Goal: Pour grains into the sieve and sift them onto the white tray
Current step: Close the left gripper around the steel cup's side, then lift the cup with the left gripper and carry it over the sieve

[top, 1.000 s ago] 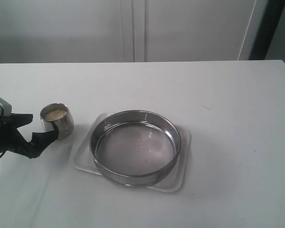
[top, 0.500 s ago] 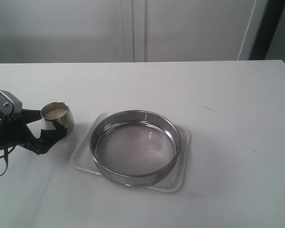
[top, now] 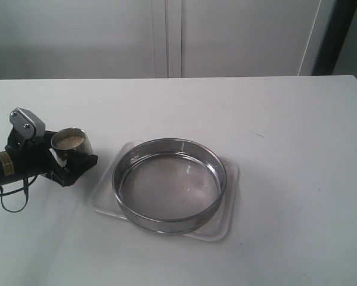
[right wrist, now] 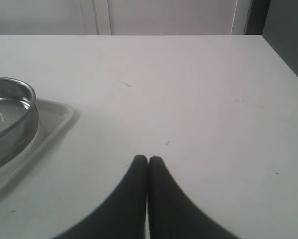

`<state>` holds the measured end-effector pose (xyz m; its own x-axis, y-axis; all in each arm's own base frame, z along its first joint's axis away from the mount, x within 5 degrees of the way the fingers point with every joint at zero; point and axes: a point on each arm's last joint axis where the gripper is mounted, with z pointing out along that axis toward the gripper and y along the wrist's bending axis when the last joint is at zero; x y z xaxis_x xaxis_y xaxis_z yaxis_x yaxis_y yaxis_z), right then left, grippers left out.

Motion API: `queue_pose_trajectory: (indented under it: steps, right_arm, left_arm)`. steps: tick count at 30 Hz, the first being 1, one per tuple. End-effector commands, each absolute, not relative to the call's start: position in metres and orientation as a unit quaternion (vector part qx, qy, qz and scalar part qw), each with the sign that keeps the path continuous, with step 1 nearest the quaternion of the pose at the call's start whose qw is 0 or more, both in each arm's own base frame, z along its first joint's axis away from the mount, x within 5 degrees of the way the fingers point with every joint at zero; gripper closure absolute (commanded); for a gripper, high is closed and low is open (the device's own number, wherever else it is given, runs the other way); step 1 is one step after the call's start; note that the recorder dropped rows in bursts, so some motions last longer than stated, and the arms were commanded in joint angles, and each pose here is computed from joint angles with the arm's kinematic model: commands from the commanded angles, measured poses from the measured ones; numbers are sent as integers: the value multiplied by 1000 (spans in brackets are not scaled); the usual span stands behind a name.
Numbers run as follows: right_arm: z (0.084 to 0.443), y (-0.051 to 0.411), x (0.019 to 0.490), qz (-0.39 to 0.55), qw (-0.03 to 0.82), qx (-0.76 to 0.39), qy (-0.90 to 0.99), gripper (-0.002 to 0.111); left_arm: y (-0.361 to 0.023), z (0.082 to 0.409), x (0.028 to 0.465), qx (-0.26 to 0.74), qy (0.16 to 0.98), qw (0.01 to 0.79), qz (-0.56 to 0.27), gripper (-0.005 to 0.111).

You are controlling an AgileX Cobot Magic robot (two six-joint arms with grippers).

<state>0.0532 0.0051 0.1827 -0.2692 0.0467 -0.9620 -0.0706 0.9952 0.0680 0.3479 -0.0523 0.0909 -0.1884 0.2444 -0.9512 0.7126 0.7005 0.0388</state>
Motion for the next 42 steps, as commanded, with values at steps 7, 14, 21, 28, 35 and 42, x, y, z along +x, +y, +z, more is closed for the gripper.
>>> queue_pose_trajectory:
  steps: [7, 14, 21, 28, 35, 42]
  right_arm:
    - [182, 5, 53, 48, 610, -9, 791, 108]
    - [182, 5, 53, 48, 610, -9, 791, 108]
    - [182, 5, 53, 48, 610, -9, 791, 108]
    - [182, 5, 53, 48, 610, -9, 791, 108]
    - [182, 5, 53, 48, 610, -9, 791, 108]
    - [182, 5, 53, 48, 610, -9, 791, 108]
  left_arm:
    - [-54, 86, 356, 316, 741, 550, -219, 2]
    - [-54, 86, 356, 316, 741, 550, -219, 36]
    - [-54, 86, 356, 317, 741, 551, -218, 96]
    - [-54, 86, 356, 319, 740, 551, -216, 107]
    - [-54, 86, 356, 319, 740, 551, -216, 107]
    - [-54, 88, 357, 318, 739, 553, -217, 107]
